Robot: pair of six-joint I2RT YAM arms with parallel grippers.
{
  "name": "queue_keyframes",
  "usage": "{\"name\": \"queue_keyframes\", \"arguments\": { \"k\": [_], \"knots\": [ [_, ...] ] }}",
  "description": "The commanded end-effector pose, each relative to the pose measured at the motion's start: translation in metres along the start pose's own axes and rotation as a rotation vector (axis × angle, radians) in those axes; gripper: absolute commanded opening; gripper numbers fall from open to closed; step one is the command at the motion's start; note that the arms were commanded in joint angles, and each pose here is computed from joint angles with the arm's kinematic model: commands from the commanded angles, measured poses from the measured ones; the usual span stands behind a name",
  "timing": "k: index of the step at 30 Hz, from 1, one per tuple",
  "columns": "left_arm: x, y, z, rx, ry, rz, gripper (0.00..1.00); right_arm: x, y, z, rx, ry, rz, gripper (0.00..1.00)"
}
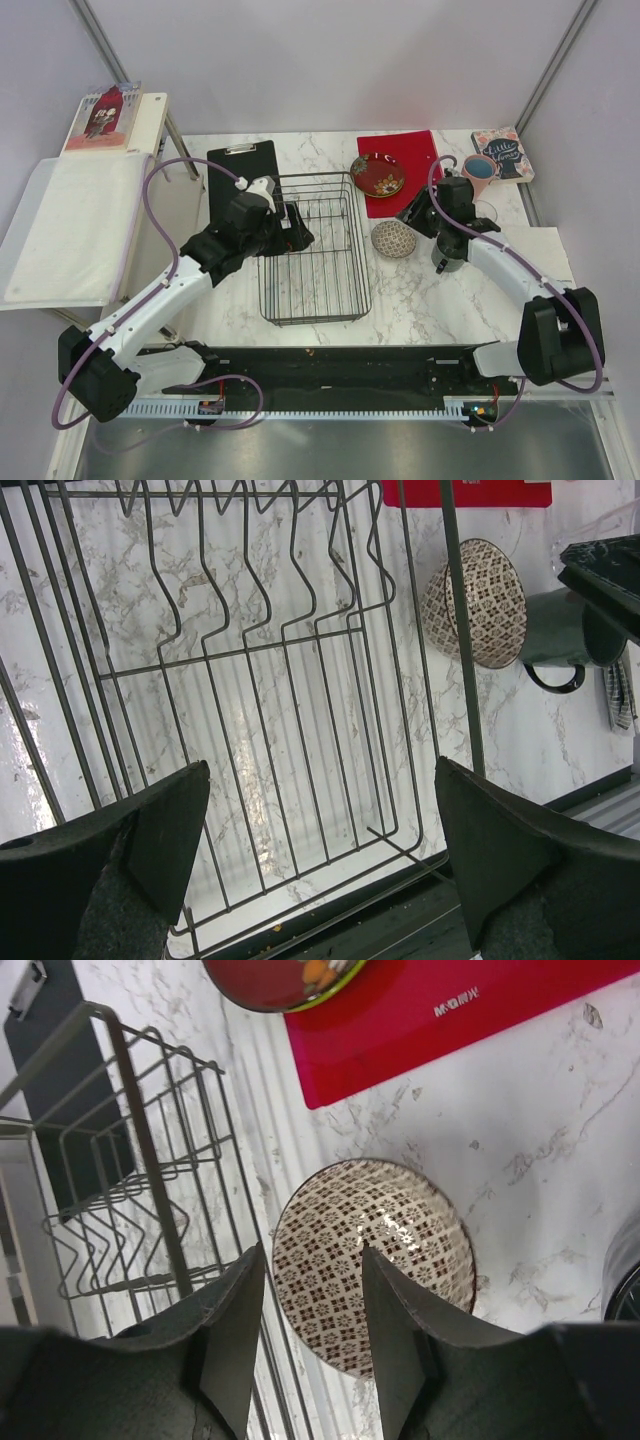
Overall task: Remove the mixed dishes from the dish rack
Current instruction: Reset both arms
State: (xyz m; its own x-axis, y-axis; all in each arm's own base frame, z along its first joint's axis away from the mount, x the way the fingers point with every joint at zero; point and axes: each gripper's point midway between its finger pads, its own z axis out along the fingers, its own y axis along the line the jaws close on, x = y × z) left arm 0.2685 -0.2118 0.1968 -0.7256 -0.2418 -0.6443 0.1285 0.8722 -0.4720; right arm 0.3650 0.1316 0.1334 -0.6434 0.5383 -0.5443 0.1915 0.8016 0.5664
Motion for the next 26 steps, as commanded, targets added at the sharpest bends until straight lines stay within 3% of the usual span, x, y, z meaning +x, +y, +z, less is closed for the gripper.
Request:
{"name": "queue_keyframes", "arguments": {
  "k": [1,6,8,13,18,26],
  "knots": [
    [-0.007,-0.009,-0.001,0.045,-0.028,0.009,0.99,-0.020,0.016,-0.020,-0.032,-0.059,-0.024,0.51],
    [-0.006,-0.009,-0.001,0.045,-0.024,0.006,0.99,-0.027,0.029,-0.043,-0.092,-0.103,-0.036,0.51],
    [-0.005,-0.008,0.000,0.042,-0.022,0.006,0.99,-0.028,0.050,-0.058,-0.206,-0.123,-0.063,0.50],
    [0.000,-0.007,0.003,0.039,-0.004,0.015,0.99,-0.025,0.120,-0.141,-0.526,-0.299,-0.274,0.52],
    [0.002,-0.007,0.005,0.021,-0.013,0.029,0.99,-0.017,0.131,-0.179,-0.525,-0.406,-0.371,0.56],
    [0.010,-0.022,0.006,0.008,-0.028,0.080,0.99,-0.007,0.117,-0.170,-0.451,-0.391,-0.417,0.57]
  ]
}}
